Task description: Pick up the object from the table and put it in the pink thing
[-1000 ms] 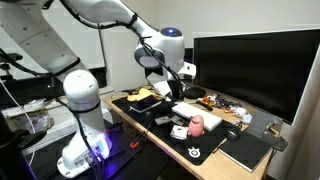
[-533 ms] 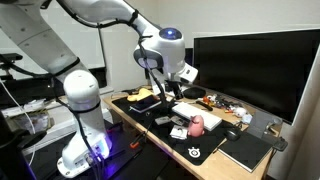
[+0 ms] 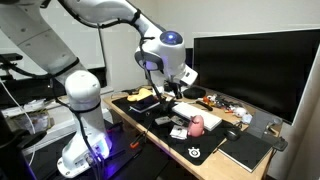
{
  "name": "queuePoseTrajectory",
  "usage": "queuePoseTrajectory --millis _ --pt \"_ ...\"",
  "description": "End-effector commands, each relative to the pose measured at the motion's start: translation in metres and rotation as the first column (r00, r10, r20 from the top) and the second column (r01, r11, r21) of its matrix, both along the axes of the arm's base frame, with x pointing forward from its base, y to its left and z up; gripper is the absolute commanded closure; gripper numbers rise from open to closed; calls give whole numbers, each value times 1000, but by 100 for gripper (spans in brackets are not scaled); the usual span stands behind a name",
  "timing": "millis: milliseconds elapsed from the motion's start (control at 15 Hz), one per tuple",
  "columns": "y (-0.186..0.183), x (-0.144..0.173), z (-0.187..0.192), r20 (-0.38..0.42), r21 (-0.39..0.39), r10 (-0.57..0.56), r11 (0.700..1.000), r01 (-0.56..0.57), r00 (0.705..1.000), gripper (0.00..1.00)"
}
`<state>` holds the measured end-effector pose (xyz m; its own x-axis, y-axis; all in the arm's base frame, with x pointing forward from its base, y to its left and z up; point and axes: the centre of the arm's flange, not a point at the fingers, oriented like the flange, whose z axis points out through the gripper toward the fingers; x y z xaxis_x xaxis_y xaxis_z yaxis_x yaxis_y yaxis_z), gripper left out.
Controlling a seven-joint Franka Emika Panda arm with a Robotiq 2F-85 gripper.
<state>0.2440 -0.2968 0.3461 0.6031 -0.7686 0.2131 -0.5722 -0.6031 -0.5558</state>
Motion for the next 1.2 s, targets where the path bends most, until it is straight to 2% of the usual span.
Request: queuePoseTrajectory --millis 0,133,467,800,1133 --pt "0 0 0 0 0 0 1000 0 1000 96" --pt "0 0 0 0 0 -1 1000 1 1000 99" --pt "-4 -2 -4 -14 50 -141 989 142 990 99" --pt "-16 -12 -11 -9 71 -275 959 275 961 99" --pt "-16 -20 -27 -51 95 -359 927 362 932 99"
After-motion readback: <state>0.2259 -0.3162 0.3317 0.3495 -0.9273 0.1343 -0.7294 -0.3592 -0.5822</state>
